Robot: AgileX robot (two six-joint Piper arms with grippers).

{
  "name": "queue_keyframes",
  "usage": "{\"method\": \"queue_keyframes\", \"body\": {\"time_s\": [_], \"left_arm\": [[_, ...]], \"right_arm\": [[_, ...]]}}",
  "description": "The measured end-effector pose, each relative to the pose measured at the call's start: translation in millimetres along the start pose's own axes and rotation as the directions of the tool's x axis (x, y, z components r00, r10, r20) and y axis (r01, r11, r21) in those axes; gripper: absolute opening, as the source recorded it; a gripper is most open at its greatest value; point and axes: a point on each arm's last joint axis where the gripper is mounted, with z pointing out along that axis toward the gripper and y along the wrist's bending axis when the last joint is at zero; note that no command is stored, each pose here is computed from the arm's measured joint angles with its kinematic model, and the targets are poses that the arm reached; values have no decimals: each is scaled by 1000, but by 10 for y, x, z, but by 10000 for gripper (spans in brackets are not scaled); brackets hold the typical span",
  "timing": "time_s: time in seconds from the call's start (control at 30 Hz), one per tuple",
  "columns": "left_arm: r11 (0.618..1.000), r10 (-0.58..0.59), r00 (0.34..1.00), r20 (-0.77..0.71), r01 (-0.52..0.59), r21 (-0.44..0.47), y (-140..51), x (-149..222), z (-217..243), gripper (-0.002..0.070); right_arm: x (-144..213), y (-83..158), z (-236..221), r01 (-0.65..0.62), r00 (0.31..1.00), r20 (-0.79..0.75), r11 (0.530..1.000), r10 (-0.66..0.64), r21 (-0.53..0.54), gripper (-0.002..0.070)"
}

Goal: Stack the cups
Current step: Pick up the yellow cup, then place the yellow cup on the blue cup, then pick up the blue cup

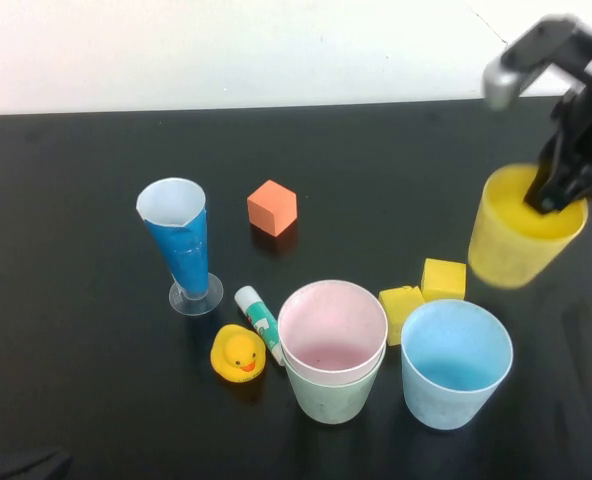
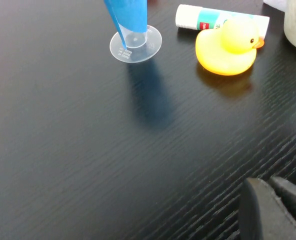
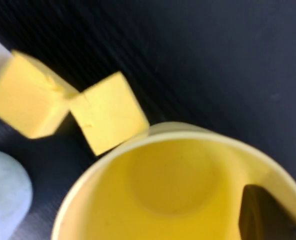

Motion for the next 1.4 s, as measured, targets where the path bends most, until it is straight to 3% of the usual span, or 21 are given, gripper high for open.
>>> {"method": "queue_keyframes", "body": {"time_s": [0.17,0.3,0.4,0.5,0.77,1.13,1.27,1.4], "left_arm": [[1000,0,1000,0,0,0,0,0,0,1],[1000,0,1000,0,0,0,0,0,0,1],[1000,0,1000,4,0,0,0,-4,0,1],[1000,3,1000,19,-3,-2,1,-17,0,1],[1000,6,1000,24,-6,-4,3,-20,1,1],[1000,-11,1000,18,11,9,-8,-15,0,1],[1000,-13,1000,17,13,10,-9,-14,0,1],[1000,-13,1000,16,13,10,-9,-12,0,1]], "right_arm": [[101,258,-715,14,985,168,998,-25,69,20],[201,694,-1218,124,941,308,989,-143,79,20],[253,1042,-1321,233,909,345,971,-235,50,20],[272,1230,-1193,283,913,300,959,-276,21,20],[254,1194,-651,258,961,114,966,-254,-27,20],[160,1131,-387,251,968,39,967,-249,-49,25],[119,1109,-259,246,969,10,967,-246,-67,80],[82,1087,-126,240,970,-22,967,-243,-85,193]]}}
